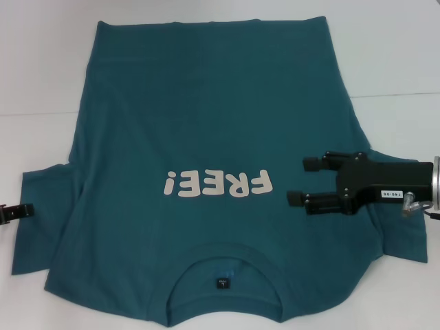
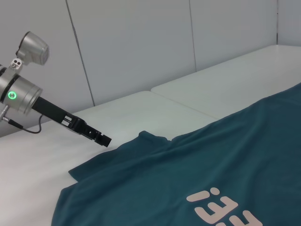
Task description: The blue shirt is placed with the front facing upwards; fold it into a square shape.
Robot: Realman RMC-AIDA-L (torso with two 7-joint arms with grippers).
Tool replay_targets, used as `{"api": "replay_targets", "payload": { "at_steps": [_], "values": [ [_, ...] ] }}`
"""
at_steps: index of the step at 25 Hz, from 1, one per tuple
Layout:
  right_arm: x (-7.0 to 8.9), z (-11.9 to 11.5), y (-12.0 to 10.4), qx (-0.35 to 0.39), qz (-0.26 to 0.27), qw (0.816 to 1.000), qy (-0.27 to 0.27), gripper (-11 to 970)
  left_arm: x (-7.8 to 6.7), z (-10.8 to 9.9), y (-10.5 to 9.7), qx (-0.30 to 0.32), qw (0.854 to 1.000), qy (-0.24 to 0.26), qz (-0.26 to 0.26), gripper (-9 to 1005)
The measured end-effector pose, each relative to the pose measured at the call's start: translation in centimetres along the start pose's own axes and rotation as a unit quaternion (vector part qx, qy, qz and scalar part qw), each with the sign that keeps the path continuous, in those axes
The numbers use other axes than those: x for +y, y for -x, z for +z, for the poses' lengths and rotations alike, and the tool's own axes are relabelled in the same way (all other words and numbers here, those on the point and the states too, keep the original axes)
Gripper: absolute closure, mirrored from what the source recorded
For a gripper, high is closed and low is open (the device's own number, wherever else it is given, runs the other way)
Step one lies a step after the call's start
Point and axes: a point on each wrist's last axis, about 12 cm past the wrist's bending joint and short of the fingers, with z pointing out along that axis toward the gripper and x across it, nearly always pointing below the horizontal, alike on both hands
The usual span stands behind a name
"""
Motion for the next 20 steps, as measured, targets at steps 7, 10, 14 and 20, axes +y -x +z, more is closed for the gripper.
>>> {"api": "replay_targets", "payload": {
  "at_steps": [7,10,14,20],
  "values": [
    [0.0,0.0,0.1,0.0,-0.001,1.0,0.0,45,-0.2,0.8,-0.3,0.017,1.0,0.0,-0.004,268],
    [0.0,0.0,0.1,0.001,-0.002,1.0,0.001,45,-0.7,1.3,-0.3,0.027,1.0,-0.01,-0.003,128],
    [0.0,0.1,0.0,0.002,-0.002,1.0,0.001,44,-1.5,1.8,-0.3,0.039,0.999,-0.026,0.0,86],
    [0.0,0.0,0.0,0.003,-0.002,1.0,0.002,44,-1.9,1.8,-0.3,0.046,0.998,-0.039,0.002,89]
  ]
}}
